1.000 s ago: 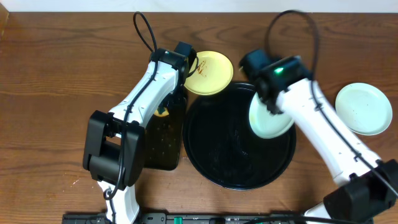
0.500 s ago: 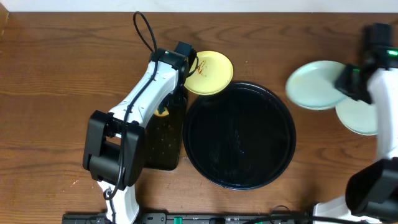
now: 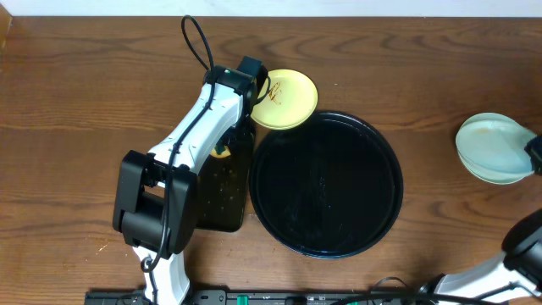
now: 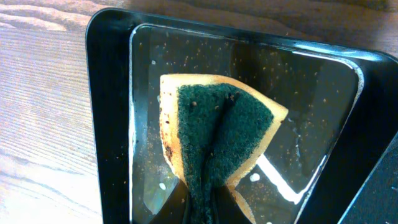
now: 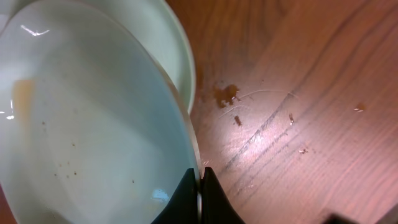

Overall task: Clean dirty plates on tray and stack at the side
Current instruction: 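Lower the plate onto the other light-blue plate at the right side, then release the plate and move right gripper toward the yellow plate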

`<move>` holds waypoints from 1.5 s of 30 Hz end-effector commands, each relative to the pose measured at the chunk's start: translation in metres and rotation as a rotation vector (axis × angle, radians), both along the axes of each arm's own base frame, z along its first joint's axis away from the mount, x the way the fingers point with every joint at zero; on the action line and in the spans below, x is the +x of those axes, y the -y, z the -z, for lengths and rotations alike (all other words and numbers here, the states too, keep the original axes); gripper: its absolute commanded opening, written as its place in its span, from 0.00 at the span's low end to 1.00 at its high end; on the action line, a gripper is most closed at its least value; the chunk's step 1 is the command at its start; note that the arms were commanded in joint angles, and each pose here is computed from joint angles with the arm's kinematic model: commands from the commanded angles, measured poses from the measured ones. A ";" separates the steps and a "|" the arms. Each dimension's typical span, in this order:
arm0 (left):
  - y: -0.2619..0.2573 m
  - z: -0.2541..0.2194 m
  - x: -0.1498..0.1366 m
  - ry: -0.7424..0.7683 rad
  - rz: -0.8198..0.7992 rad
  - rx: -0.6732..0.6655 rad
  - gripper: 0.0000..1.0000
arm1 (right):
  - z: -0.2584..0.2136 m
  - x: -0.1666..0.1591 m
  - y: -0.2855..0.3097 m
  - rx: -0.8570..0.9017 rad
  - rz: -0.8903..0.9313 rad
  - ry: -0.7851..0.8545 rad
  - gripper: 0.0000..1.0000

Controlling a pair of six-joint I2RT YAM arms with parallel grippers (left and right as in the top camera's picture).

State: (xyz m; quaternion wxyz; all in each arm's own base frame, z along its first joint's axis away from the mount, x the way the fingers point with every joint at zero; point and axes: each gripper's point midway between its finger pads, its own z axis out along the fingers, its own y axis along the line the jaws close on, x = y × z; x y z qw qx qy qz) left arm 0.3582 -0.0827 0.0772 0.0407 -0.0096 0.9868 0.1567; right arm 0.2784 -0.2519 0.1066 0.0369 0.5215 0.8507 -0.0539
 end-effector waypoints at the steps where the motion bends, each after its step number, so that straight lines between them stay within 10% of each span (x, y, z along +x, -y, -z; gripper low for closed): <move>1: -0.004 0.000 -0.002 -0.011 0.006 0.005 0.07 | 0.028 -0.002 0.007 0.074 0.014 -0.023 0.01; 13: -0.003 0.000 -0.001 -0.006 0.006 0.004 0.08 | 0.064 0.016 0.024 0.070 0.016 0.004 0.05; 16: -0.003 0.000 -0.001 -0.002 0.006 0.002 0.08 | 0.064 0.025 0.024 0.083 0.009 0.050 0.71; 17: -0.003 0.001 0.000 0.000 0.006 0.002 0.08 | 0.064 0.029 0.022 0.094 -0.006 0.069 0.79; 32: -0.003 0.001 0.000 0.000 0.007 0.002 0.08 | -0.012 0.104 -0.040 0.116 -0.274 0.262 0.84; 36: -0.003 0.001 0.000 0.000 0.007 0.001 0.08 | -0.042 0.133 -0.088 0.105 -0.422 0.309 0.99; 45: -0.003 0.000 0.000 -0.002 0.007 0.002 0.08 | -0.032 0.178 -0.229 0.326 -0.732 0.404 0.99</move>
